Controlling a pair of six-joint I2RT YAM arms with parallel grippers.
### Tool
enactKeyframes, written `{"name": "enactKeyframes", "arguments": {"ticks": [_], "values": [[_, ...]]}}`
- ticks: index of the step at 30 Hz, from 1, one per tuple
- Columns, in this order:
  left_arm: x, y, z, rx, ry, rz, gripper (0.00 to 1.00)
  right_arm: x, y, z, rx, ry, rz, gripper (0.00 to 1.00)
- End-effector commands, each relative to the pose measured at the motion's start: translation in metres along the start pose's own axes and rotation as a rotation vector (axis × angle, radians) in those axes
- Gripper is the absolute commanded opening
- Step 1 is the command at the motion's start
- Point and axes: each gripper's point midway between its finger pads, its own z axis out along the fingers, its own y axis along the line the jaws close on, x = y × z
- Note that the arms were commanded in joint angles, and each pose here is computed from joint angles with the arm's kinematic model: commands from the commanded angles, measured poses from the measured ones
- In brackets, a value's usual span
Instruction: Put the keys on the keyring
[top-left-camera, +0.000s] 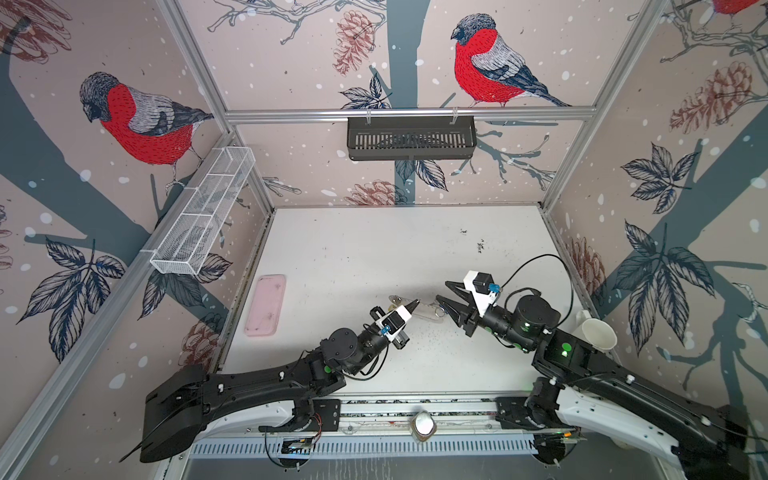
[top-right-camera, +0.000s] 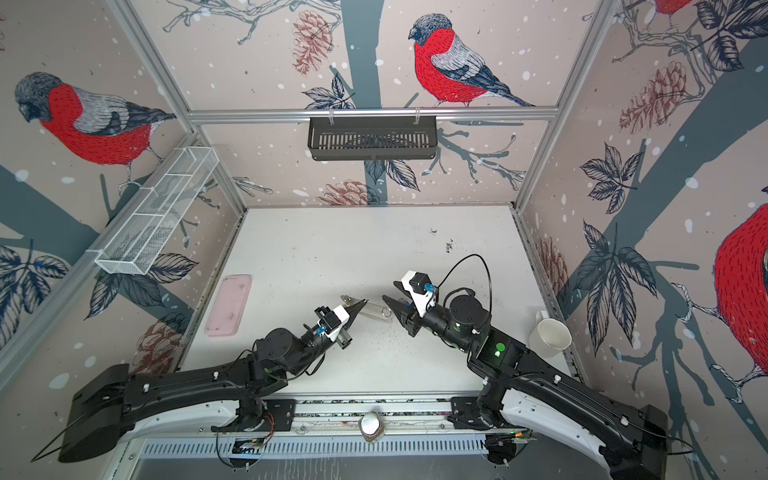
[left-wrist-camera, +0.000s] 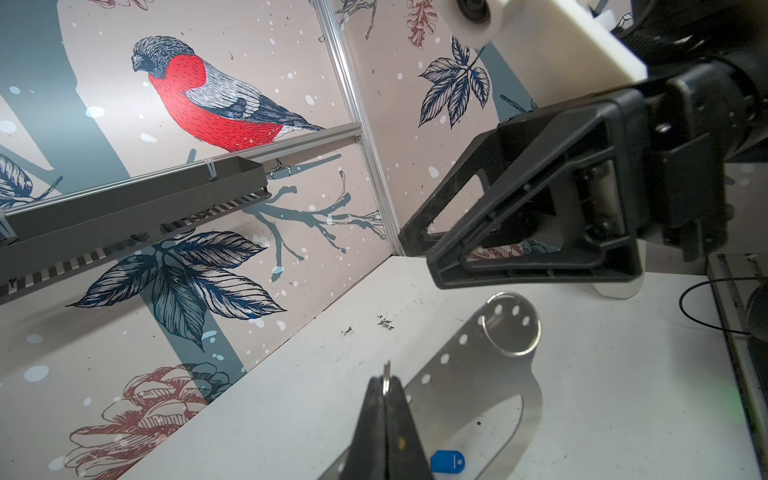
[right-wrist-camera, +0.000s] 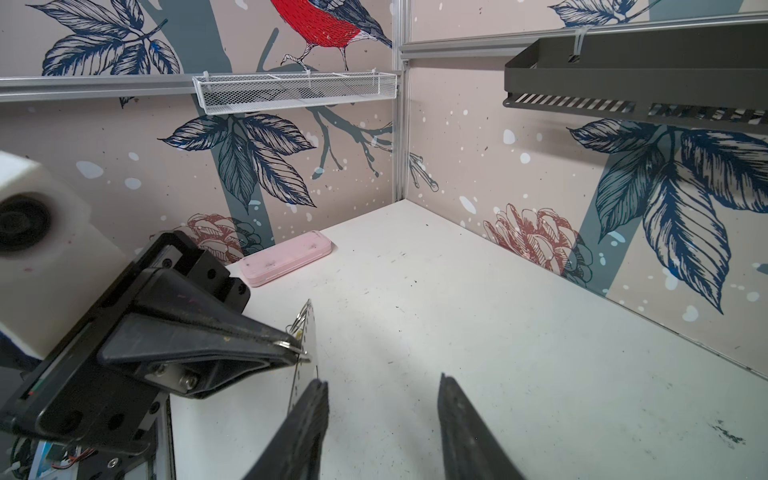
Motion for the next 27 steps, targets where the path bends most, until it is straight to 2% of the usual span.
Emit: {"name": "enactKeyframes", "arguments": {"ticks": [1, 10, 17, 27], "values": [[-0.007, 0.005, 0.002, -0.022, -0.020, -0.003, 0.00, 0.000, 0.006, 0.001, -0.034, -0.001, 0.012, 0.46], [0.001, 0.017, 0.010, -0.110, 0.023, 0.003, 0.00, -0.002, 0.010, 0.000, -0.062, 0.009, 0.031, 0.46], [0.002, 0.020, 0.014, -0.135, 0.034, 0.007, 0.00, 0.010, 0.007, 0.000, -0.043, 0.083, 0.093, 0.47], [-0.001, 0.024, 0.013, -0.152, 0.030, 0.005, 0.00, 0.027, 0.006, 0.000, -0.029, 0.131, 0.122, 0.25]]}}
